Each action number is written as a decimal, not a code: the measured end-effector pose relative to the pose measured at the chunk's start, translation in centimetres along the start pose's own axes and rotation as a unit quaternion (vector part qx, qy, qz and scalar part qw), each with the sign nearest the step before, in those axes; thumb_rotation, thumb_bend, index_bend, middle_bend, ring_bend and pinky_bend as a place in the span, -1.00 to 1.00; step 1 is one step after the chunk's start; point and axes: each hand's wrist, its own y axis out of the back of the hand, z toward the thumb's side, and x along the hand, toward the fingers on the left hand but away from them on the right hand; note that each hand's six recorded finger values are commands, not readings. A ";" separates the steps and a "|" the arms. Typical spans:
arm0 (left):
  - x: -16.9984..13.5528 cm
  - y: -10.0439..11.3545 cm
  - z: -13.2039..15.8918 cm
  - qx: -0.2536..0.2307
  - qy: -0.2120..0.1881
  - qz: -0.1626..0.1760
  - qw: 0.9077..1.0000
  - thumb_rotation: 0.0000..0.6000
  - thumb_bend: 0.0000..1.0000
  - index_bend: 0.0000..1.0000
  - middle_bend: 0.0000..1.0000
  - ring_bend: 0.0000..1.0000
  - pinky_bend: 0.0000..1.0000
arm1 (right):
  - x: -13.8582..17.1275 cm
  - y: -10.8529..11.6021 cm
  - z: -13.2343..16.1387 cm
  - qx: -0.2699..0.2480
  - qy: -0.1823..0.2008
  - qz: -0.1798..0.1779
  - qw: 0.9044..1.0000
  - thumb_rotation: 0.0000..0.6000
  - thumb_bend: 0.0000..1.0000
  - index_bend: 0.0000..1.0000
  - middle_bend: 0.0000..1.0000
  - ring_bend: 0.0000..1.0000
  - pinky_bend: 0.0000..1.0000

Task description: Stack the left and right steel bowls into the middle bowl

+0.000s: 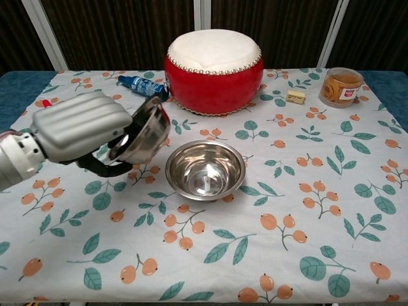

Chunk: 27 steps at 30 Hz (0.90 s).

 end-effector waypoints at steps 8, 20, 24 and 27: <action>3.6 1.4 5.7 -0.003 -0.055 0.023 0.998 1.00 -0.36 0.29 0.40 0.23 0.40 | 1.6 2.6 -1.8 -0.012 -0.024 -0.045 0.999 1.00 -1.00 -1.00 -0.88 -1.00 -1.00; 4.0 0.4 3.3 0.044 -0.054 -0.006 0.998 1.00 -0.68 -0.49 -0.34 -0.51 -0.33 | 1.6 3.4 -2.8 -0.024 -0.026 -0.046 0.998 1.00 -1.00 -1.00 -0.89 -1.00 -1.00; 3.1 1.6 1.3 0.059 -0.032 0.007 0.998 1.00 -0.68 -0.49 -0.34 -0.51 -0.33 | 1.5 3.3 -2.6 -0.025 -0.024 -0.045 0.998 1.00 -1.00 -1.00 -0.89 -1.00 -1.00; 1.9 2.9 -1.0 0.076 -0.002 0.012 0.997 1.00 -0.68 -0.49 -0.34 -0.51 -0.33 | 1.5 3.2 -2.5 -0.025 -0.022 -0.042 0.999 1.00 -1.00 -1.00 -0.89 -1.00 -1.00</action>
